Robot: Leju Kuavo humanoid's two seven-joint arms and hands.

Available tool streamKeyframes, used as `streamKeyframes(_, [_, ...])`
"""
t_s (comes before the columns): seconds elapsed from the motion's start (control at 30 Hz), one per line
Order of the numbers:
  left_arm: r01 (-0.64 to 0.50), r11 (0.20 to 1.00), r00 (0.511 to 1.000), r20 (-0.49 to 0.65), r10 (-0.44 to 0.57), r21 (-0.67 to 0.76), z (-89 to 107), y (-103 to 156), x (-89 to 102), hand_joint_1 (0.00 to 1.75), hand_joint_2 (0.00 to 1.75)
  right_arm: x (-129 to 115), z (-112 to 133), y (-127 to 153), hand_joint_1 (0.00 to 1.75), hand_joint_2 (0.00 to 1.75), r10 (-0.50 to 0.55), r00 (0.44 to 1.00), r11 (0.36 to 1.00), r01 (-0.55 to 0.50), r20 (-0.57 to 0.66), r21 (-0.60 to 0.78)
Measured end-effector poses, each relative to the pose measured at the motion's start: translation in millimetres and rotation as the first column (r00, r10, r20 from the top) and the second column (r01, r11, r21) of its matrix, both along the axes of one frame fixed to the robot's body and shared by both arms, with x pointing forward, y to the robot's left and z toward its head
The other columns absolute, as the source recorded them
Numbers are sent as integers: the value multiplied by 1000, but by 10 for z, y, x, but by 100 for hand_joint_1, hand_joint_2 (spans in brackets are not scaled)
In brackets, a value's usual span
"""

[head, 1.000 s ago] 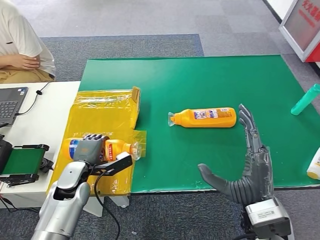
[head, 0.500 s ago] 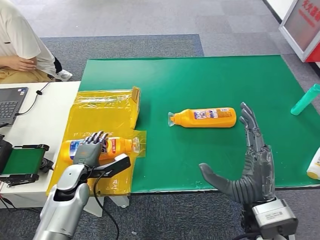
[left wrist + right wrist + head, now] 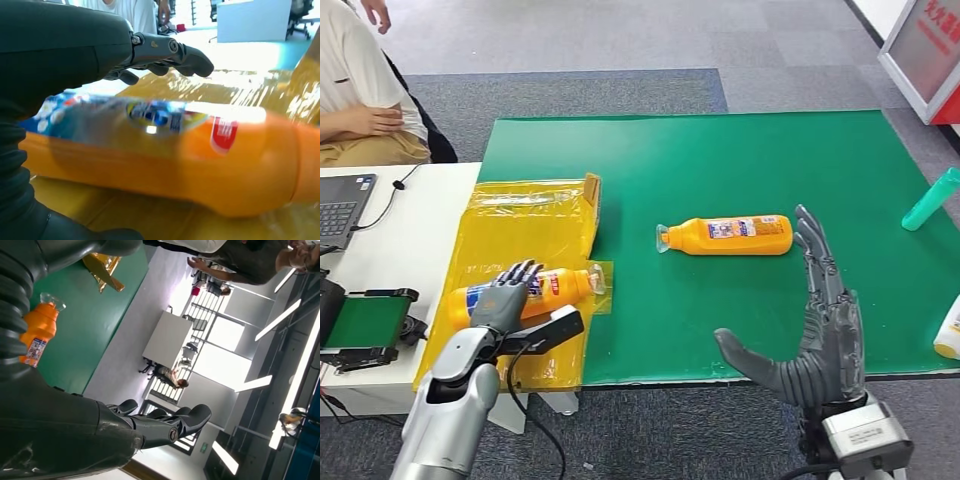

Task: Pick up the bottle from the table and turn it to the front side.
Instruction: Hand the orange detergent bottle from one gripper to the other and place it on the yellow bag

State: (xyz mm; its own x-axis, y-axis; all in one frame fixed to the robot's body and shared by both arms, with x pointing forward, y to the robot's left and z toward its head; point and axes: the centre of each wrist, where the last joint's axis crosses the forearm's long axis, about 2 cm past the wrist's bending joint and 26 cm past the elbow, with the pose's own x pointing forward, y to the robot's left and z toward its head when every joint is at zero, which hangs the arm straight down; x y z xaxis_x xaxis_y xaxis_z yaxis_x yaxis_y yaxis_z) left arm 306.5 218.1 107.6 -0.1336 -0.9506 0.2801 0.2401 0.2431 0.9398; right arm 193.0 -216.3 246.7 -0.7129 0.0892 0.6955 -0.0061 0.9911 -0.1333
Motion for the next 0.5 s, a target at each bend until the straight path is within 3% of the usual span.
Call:
streamKeyframes(0.2, [-12,995,995,93,21,-96,225,-34,31,0,175,1,-2,-1,0,175,-10,1000,1000,10,-8,-3])
streamKeyframes(0.5, [-15,984,984,173,46,-177,366,-44,29,0,175,-2,-5,-3,0,175,-26,999,1000,26,-20,-7])
